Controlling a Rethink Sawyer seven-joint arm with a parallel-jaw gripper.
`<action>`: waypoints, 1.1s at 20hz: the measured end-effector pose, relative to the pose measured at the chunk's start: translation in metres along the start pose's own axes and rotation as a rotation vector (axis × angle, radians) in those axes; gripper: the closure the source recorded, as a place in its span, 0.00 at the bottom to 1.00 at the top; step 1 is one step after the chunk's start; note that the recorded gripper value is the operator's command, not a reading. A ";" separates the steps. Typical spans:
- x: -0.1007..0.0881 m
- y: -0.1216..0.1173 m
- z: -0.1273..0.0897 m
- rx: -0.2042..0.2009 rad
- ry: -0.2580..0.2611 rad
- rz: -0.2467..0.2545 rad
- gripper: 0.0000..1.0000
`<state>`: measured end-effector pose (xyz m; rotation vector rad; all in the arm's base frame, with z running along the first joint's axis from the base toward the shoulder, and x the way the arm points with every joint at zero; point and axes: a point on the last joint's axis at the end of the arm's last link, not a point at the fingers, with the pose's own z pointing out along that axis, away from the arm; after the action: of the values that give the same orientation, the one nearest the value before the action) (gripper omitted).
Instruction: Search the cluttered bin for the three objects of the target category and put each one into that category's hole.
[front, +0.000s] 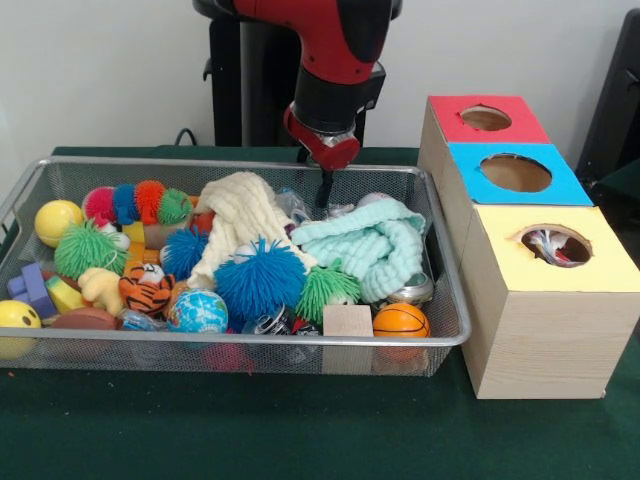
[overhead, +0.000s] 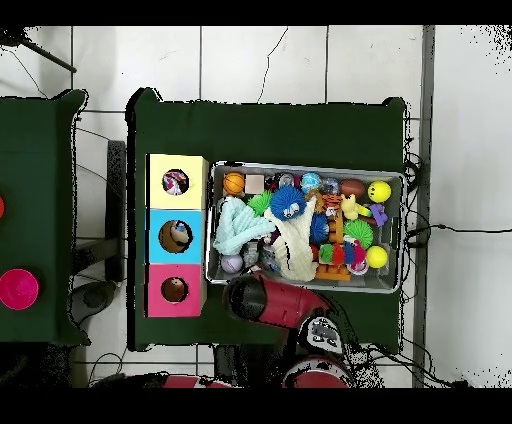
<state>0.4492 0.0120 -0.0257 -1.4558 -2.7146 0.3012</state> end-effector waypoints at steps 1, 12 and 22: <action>0.000 0.000 -0.002 0.005 0.006 0.001 0.00; 0.004 0.000 -0.037 0.076 0.090 0.001 0.00; -0.002 0.008 -0.046 0.075 0.089 -0.002 0.00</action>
<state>0.4628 0.0212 0.0181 -1.4119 -2.6057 0.3255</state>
